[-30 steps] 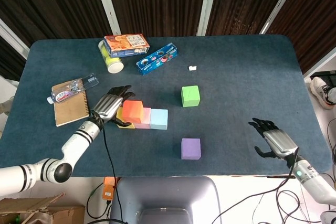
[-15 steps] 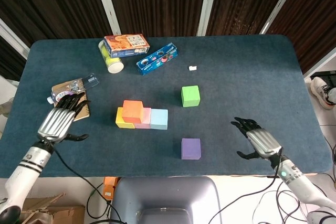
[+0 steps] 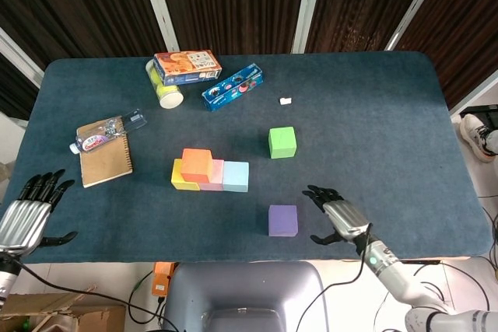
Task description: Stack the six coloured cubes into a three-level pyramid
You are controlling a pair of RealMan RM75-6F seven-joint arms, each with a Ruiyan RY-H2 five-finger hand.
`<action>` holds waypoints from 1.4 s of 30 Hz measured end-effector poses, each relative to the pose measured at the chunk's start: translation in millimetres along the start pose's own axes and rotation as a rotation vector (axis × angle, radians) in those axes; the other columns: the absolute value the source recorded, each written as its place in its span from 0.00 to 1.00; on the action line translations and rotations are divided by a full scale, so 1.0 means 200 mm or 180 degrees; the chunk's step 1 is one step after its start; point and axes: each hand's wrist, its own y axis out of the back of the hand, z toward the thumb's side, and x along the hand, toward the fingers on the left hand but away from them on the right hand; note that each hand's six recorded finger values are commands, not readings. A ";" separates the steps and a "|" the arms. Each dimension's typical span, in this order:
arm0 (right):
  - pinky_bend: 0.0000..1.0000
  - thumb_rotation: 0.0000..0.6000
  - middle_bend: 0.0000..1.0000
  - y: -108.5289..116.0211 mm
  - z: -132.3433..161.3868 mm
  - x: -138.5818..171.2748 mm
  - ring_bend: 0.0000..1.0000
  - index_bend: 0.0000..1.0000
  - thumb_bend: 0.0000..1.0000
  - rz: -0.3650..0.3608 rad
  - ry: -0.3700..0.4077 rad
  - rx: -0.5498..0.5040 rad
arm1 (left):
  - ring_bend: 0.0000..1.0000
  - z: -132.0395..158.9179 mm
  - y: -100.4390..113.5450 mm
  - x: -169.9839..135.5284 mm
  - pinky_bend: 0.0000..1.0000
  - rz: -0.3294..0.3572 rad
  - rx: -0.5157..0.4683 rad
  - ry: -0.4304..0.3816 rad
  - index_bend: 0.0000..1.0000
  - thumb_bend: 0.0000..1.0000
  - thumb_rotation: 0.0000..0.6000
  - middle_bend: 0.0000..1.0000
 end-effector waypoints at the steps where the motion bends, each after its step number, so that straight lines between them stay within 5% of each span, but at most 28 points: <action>1: 0.00 0.93 0.00 -0.02 0.02 0.00 0.00 0.02 0.18 0.0010 0.0012 -0.0021 | 0.00 -0.02 -0.01 -0.01 0.08 -0.0002 -0.0011 0.0014 0.16 0.00 0.85 0.01; 21: 0.00 0.93 0.00 -0.17 0.19 -0.09 0.00 0.11 0.18 -0.0174 -0.0111 -0.0300 | 0.00 -0.18 -0.06 -0.15 0.08 -0.0022 -0.0217 0.0075 0.16 0.00 0.84 0.01; 42: 0.00 0.94 0.00 -0.19 0.17 -0.20 0.00 0.35 0.18 -0.0207 -0.0382 -0.0522 | 0.00 -0.23 -0.09 -0.17 0.08 -0.0075 -0.0354 0.0069 0.16 0.00 0.84 0.01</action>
